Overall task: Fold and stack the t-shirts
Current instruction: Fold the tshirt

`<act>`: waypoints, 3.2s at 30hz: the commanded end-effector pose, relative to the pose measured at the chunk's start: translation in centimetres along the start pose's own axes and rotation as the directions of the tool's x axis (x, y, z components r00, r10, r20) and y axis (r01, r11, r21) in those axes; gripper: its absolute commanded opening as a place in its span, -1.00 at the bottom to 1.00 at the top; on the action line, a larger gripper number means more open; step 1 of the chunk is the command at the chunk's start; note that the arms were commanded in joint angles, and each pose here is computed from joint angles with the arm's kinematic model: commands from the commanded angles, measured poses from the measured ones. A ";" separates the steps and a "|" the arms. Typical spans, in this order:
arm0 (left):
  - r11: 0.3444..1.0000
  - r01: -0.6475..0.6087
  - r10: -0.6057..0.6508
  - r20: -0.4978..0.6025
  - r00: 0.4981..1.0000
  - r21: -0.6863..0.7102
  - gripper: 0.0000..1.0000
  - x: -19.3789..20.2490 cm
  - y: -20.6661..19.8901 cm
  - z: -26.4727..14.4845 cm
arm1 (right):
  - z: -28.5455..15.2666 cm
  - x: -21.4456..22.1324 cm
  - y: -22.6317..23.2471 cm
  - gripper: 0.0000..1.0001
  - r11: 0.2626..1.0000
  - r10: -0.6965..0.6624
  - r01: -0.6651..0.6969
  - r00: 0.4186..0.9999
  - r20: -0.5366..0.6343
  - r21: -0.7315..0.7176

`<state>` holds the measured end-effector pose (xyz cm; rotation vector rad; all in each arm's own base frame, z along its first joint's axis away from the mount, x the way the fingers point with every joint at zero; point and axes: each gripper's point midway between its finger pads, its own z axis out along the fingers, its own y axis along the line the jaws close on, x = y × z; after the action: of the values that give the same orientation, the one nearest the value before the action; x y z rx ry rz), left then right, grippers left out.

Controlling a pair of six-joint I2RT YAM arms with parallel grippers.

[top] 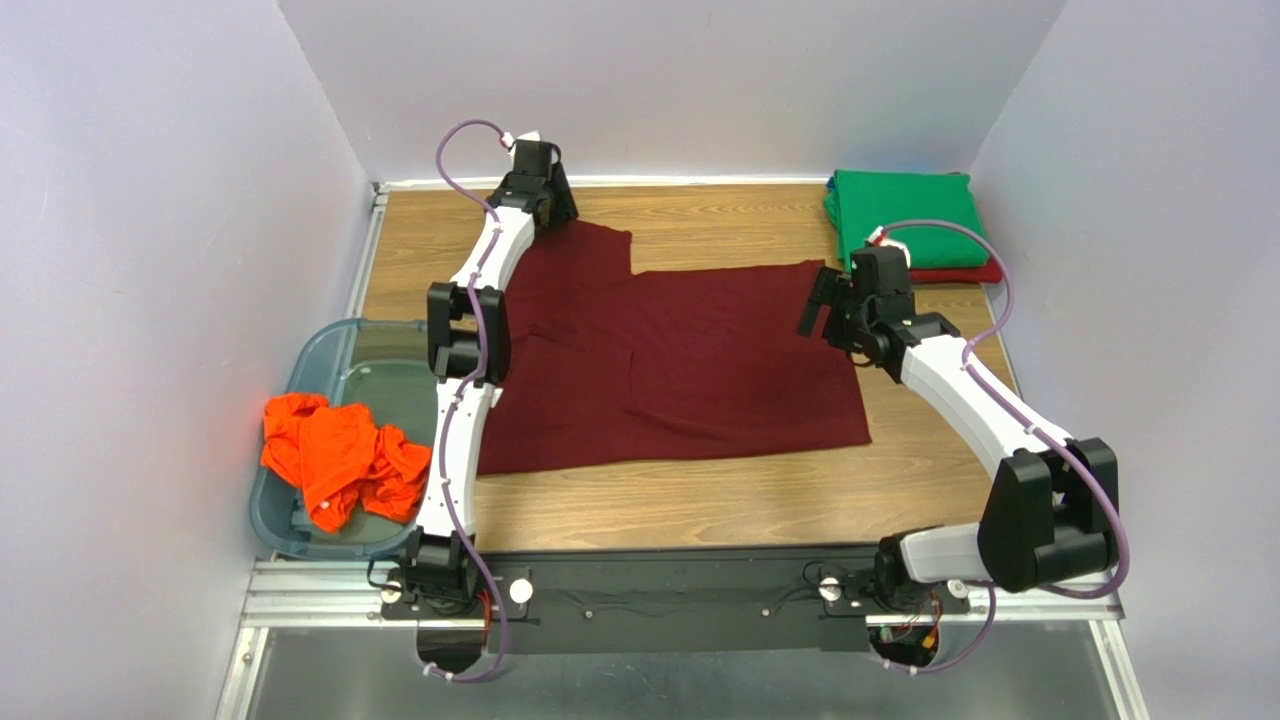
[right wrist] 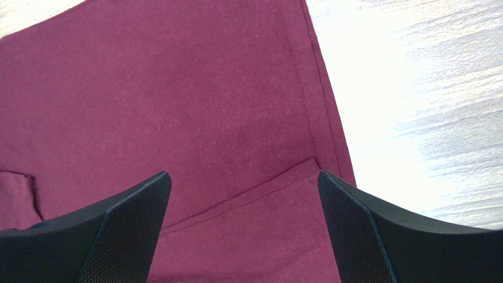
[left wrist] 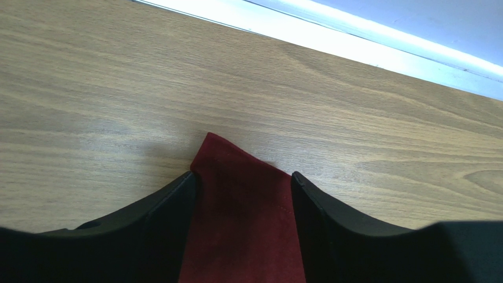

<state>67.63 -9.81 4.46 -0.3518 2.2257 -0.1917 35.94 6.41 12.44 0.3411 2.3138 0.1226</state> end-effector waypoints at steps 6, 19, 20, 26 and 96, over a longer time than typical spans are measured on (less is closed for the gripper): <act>0.992 -0.027 0.018 -0.078 0.997 -0.126 0.17 3.8 1.7 0.8 | 0.4 0.7 -1.0 1.00 0.999 -0.020 0.020 1.000 -0.013 0.041; 0.986 -0.052 0.039 -0.085 0.996 -0.158 -1.00 4.5 1.5 0.4 | 0.6 0.6 -1.0 1.00 0.999 -0.015 0.016 1.000 -0.012 0.047; 0.986 -0.055 0.042 -0.086 0.995 -0.155 -1.00 4.5 1.5 0.4 | 0.6 0.4 -1.1 1.00 0.998 -0.012 0.013 1.000 -0.006 0.055; 0.991 -0.071 0.060 -0.090 0.994 -0.117 -1.00 4.6 1.1 0.3 | 2.7 -1.9 -0.4 1.00 0.994 0.035 -0.037 0.999 0.014 0.103; 0.995 -0.073 0.069 0.065 0.996 0.062 -1.00 1.6 -1.0 -3.7 | 20.7 -9.2 -0.1 -0.99 0.922 -0.009 -0.029 0.995 0.096 0.385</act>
<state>64.46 -10.86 3.59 -0.2785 2.2258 -0.1581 57.05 3.09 2.87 0.5858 2.2117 -0.3590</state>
